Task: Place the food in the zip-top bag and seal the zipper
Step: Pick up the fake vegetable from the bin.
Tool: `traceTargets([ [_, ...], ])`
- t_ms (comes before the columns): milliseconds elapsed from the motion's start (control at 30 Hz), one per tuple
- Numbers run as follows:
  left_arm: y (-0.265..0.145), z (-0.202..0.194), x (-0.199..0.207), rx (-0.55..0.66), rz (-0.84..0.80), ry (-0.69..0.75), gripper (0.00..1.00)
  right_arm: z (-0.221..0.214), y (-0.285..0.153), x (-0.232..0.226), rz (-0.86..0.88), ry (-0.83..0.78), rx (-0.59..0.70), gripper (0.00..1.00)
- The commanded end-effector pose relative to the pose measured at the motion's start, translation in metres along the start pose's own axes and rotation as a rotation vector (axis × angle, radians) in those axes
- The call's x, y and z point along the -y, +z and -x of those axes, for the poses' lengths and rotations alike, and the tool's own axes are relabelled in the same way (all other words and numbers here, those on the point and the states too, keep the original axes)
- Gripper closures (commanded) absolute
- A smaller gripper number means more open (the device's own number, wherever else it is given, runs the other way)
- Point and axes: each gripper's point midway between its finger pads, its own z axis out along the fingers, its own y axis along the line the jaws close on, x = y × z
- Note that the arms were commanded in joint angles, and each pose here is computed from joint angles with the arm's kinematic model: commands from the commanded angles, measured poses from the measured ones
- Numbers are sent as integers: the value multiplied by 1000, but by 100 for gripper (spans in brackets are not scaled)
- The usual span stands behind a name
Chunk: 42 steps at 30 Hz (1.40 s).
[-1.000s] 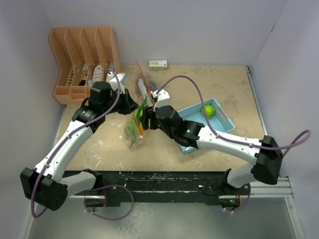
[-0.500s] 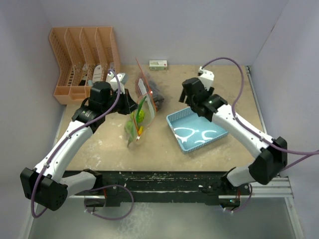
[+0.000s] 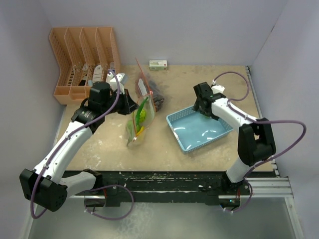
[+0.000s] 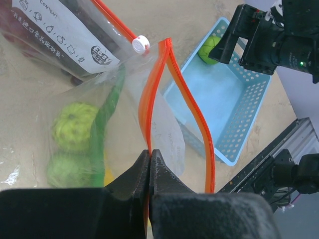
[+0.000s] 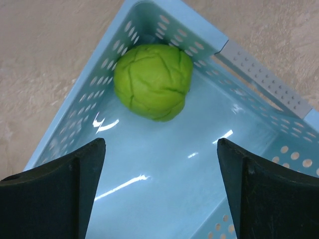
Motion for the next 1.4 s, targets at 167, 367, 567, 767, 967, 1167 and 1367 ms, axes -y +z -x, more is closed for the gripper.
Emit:
traceTargets([
  [167, -7, 17, 10, 57, -26, 40, 100, 31, 37, 1, -45, 47, 45, 3],
  [367, -5, 15, 6, 48, -10, 40, 100, 25, 56, -3, -61, 33, 36, 5],
  [567, -2, 14, 4, 40, -6, 34, 100, 13, 62, -3, -54, 31, 8, 46],
  [767, -2, 13, 3, 37, -1, 36, 100, 19, 41, 13, -51, 54, 51, 76],
  [967, 1, 12, 1, 31, 2, 33, 100, 31, -39, -26, 207, 27, 134, 80],
  [1167, 6, 10, -1, 19, 1, 30, 100, 25, -179, -121, 834, -70, 229, 82],
  [1367, 8, 9, -1, 23, -1, 21, 100, 21, -276, -166, 1174, -149, 306, 82],
])
